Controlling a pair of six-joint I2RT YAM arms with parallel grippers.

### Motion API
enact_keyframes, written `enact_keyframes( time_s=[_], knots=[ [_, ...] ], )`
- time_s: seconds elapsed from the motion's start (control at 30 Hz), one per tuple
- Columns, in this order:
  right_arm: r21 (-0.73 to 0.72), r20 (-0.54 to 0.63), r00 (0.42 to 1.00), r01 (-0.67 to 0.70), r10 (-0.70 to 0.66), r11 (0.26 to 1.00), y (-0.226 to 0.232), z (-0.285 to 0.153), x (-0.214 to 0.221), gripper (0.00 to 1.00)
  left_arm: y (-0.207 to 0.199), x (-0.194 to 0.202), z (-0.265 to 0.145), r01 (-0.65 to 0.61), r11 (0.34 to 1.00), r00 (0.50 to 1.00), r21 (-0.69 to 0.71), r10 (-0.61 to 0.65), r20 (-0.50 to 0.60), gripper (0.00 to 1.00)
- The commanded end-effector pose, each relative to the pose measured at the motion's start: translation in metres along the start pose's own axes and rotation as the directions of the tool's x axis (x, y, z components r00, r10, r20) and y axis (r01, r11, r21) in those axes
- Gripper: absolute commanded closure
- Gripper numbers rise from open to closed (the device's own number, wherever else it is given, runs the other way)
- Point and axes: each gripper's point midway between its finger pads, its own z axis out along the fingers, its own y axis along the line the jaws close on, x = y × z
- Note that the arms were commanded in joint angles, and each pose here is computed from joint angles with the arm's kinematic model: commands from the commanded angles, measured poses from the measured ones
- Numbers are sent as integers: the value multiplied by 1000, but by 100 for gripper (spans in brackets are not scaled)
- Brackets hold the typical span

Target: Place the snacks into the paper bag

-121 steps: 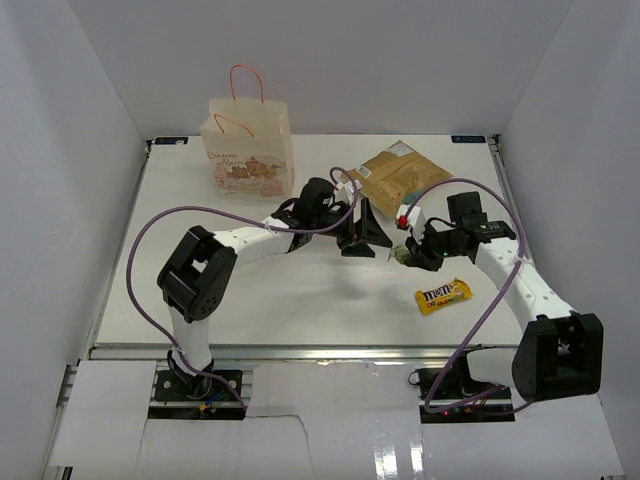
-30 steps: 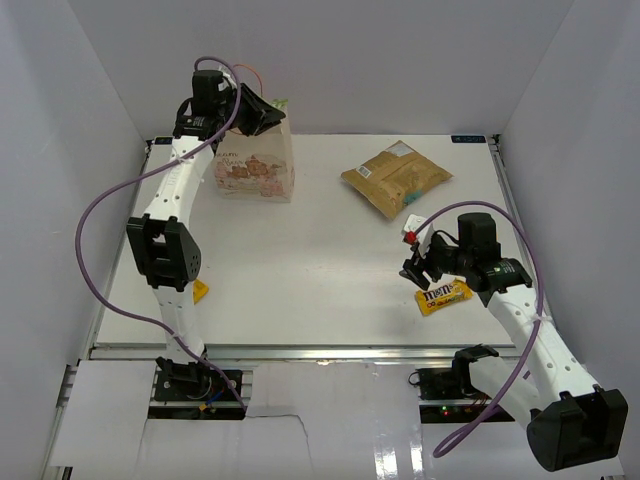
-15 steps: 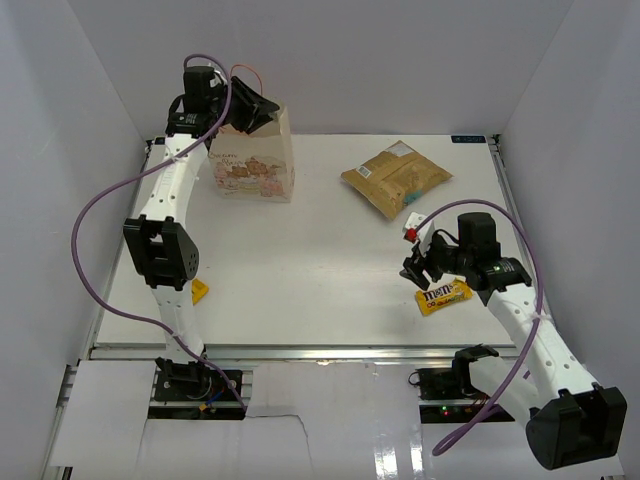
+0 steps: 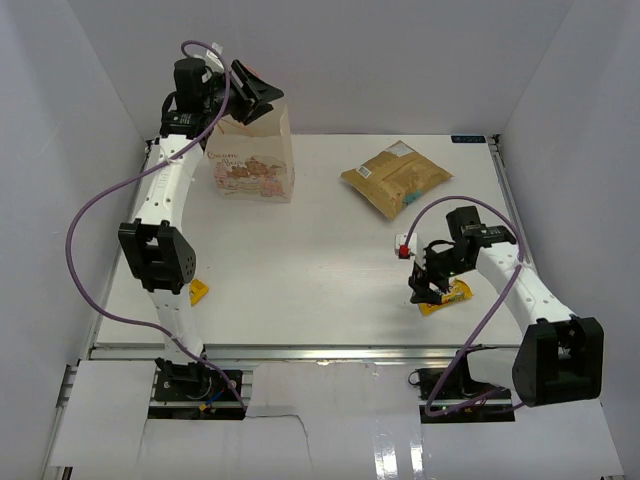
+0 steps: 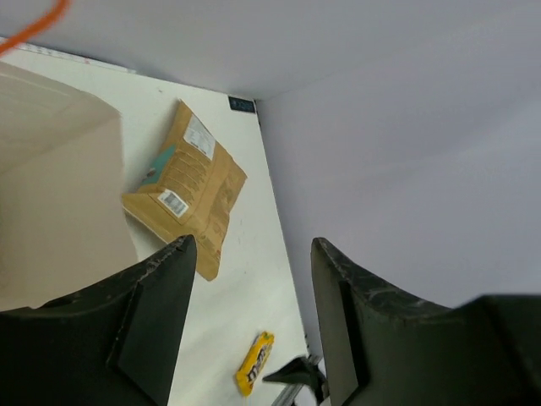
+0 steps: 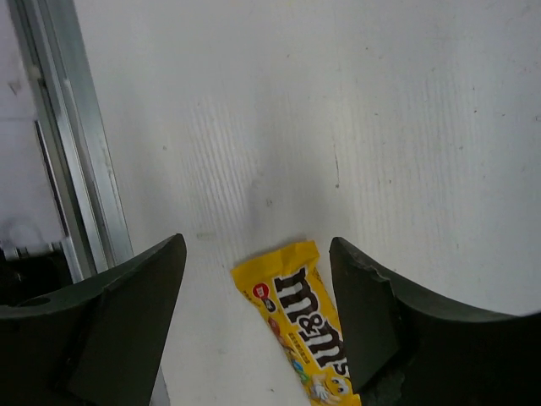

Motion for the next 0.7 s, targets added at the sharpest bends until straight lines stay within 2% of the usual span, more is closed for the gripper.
enact_keyframes(
  time_s=[0.0, 0.03, 0.07, 0.1, 0.13, 0.17, 0.2, 0.23, 0.27, 0.3, 0.37, 0.43, 0.47, 0.57, 0.6, 0.67],
  knots=[
    [-126, -15, 962, 267, -271, 955, 17, -21, 10, 25, -83, 1, -51, -281, 929, 960, 241, 275, 58, 33],
    [-116, -45, 951, 301, -307, 947, 11, -23, 20, 25, -107, 6, -72, -350, 892, 937, 287, 339, 89, 31],
    [-130, -106, 924, 355, -369, 926, 6, -23, 35, 25, -112, 13, -80, -415, 862, 909, 292, 400, 112, 29],
    [-128, -136, 914, 366, -382, 922, 1, -23, 42, 25, -90, 31, -78, -404, 873, 914, 272, 399, 76, 26],
    [-136, -161, 907, 370, -389, 919, -4, -22, 50, 25, -119, 32, -108, -487, 824, 873, 290, 455, 174, 22],
    [-147, -209, 883, 398, -421, 906, -11, -21, 62, 24, -121, 42, -117, -516, 804, 857, 296, 475, 201, 12],
    [-142, -233, 874, 404, -427, 904, -16, -20, 67, 24, -84, 67, -111, -468, 841, 884, 273, 445, 143, 8],
    [-133, -275, 853, 423, -444, 896, -29, -19, 76, 24, -110, 69, -139, -525, 794, 850, 306, 469, 241, 3],
    [-131, -292, 844, 430, -449, 893, -34, -17, 81, 24, -104, 78, -146, -518, 798, 854, 309, 461, 242, 3],
    [-145, -302, 848, 411, -436, 900, -37, -11, 89, 25, -76, 99, -142, -467, 836, 884, 290, 428, 189, 3],
    [-123, -325, 853, 390, -408, 913, -51, -7, 93, 26, -79, 119, -157, -444, 845, 895, 297, 404, 189, 3],
    [-134, -332, 863, 356, -381, 925, -61, -3, 96, 32, -55, 150, -153, -382, 879, 924, 285, 362, 121, 3],
    [-129, -339, 865, 347, -370, 929, -65, -3, 96, 34, -57, 163, -155, -368, 881, 930, 296, 353, 105, 3],
    [-139, -366, 858, 334, -362, 932, -68, -1, 104, 43, -39, 203, -146, -294, 913, 954, 282, 301, 20, 3],
    [-143, -374, 853, 334, -364, 932, -67, 0, 108, 53, -36, 211, -143, -281, 919, 956, 278, 292, 1, 3],
    [-168, -378, 854, 316, -358, 934, -57, 3, 116, 62, -30, 237, -134, -240, 930, 961, 280, 267, -64, 3]
  ],
)
